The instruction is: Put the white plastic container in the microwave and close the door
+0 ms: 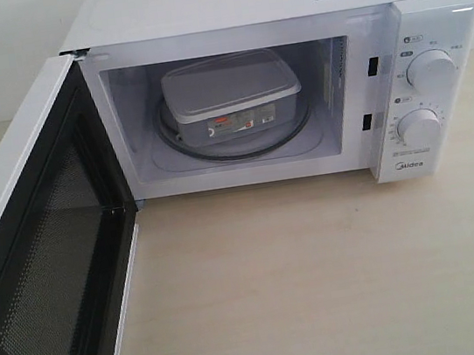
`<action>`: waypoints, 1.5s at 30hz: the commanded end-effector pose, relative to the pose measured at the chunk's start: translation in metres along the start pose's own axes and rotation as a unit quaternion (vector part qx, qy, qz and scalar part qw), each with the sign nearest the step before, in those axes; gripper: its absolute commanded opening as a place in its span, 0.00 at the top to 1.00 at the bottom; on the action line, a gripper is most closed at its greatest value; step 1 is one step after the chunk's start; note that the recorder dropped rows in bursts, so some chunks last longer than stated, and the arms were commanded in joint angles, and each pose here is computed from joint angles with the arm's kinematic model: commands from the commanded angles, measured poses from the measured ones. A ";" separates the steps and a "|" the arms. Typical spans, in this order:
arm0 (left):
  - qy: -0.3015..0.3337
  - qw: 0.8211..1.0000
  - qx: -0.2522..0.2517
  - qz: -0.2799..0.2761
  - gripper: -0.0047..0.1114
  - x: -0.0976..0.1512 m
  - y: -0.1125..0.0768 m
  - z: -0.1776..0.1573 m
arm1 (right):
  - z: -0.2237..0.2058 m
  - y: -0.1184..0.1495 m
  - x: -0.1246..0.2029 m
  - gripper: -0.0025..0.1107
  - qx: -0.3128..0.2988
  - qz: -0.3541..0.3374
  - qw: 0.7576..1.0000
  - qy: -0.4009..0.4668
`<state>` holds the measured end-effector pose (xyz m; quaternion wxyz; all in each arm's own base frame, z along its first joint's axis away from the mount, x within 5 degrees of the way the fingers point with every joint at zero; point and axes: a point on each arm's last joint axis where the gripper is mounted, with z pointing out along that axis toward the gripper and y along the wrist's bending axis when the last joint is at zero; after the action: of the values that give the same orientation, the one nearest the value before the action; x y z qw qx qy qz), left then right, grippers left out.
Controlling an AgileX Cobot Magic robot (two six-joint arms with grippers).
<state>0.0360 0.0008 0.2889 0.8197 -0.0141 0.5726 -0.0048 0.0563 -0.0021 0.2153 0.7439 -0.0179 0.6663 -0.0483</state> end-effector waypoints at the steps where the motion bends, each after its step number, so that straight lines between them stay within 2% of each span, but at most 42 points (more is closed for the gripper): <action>1: 0.081 0.997 0.003 0.008 0.92 -0.002 -0.001 0.002 | -0.002 -0.002 -0.018 0.98 0.009 0.008 0.995 -0.099; 7: 0.097 0.995 0.003 0.009 0.92 0.001 -0.001 0.004 | -0.004 -0.003 -0.027 0.98 0.014 0.010 0.989 -0.149; 45: 0.063 0.998 0.001 -0.013 0.92 -0.005 -0.001 0.005 | -0.004 -0.003 -0.026 0.98 0.009 0.047 0.988 -0.146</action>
<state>0.0386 -0.0001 0.2921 0.7764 -0.0129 0.6300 -0.0099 0.0500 -0.0022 0.2401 0.8315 0.0081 0.5551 -0.0224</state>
